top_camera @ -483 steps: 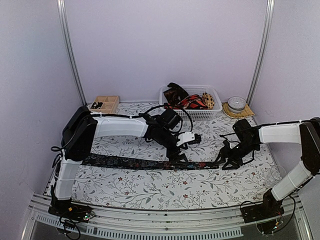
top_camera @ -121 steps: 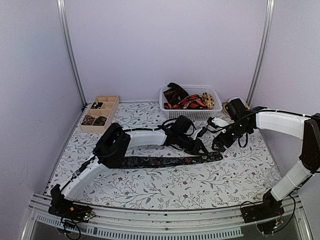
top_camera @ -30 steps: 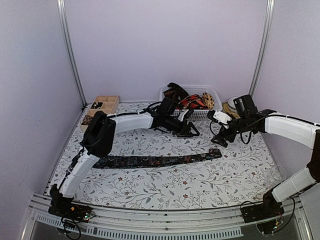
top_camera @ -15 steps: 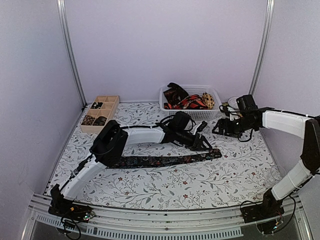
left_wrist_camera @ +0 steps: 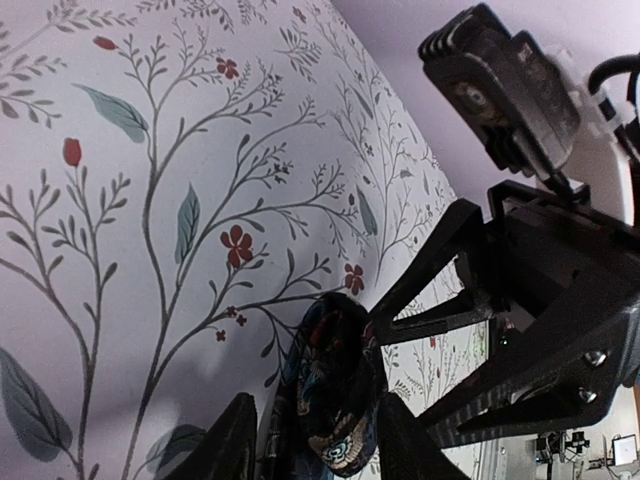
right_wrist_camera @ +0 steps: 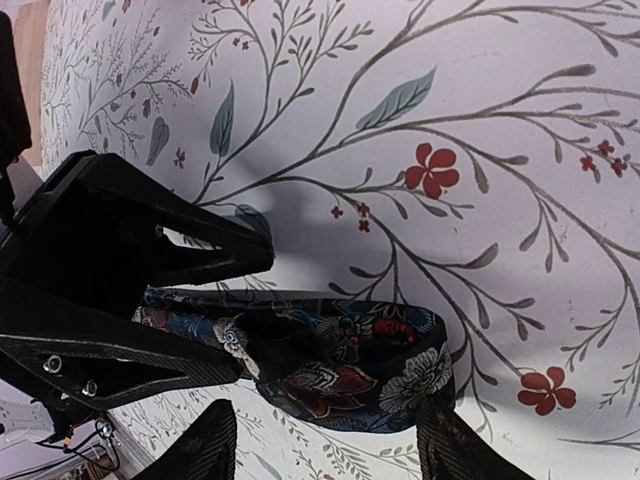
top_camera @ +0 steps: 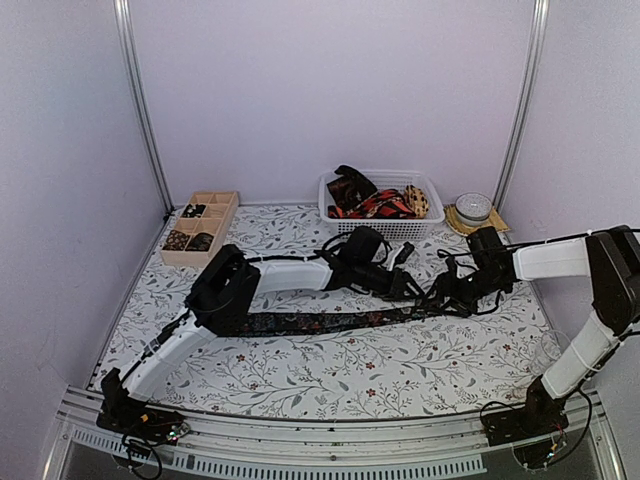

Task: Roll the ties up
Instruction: Roll the tie at the center of the board.

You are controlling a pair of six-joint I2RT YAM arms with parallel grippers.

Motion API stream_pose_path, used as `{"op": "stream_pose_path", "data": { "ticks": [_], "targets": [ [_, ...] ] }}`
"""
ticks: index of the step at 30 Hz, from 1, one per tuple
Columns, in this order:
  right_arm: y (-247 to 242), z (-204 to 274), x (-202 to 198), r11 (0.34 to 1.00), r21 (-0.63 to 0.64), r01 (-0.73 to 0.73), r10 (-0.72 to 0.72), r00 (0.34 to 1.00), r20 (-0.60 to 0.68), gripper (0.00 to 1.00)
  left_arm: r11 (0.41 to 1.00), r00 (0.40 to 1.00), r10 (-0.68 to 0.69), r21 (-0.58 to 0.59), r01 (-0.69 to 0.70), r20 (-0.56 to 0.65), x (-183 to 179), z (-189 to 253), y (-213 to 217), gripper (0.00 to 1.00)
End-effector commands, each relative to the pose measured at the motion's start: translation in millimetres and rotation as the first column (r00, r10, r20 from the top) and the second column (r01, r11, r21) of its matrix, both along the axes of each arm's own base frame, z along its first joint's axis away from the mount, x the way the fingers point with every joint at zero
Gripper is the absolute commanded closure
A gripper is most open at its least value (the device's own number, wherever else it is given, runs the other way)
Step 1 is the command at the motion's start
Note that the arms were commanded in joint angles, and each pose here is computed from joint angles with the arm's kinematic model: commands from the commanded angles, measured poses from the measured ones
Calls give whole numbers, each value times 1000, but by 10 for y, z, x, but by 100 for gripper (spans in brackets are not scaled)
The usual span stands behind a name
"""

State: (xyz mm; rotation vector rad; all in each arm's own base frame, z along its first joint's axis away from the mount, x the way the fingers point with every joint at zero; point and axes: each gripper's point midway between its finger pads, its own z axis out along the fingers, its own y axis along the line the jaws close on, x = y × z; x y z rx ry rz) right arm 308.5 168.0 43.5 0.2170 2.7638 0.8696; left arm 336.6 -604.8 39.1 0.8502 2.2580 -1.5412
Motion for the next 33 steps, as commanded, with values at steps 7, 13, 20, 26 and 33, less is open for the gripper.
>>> {"op": "stream_pose_path", "data": {
  "ticks": [7, 13, 20, 26, 33],
  "targets": [
    [37, -82, 65, 1000, 20, 9, -8, 1000, -14, 39, 1000, 1000, 6, -6, -6, 16, 37, -93, -87, 67],
    [-89, 215, 144, 1000, -15, 20, -19, 999, 49, 35, 999, 1000, -22, 31, 22, -9, -72, -234, -64, 80],
    [-245, 272, 180, 997, -47, 56, -52, 996, 66, 33, 999, 1000, -16, 51, 17, -3, -87, -249, -42, 87],
    [-161, 9, 133, 1000, -7, 15, -15, 1000, 10, 32, 997, 999, -17, 78, 15, 27, -107, -235, -1, 84],
    [-64, -209, 27, 998, 42, -42, 44, 998, -50, 35, 991, 999, -12, 130, 6, 46, -188, -282, 108, 79]
  ]
}}
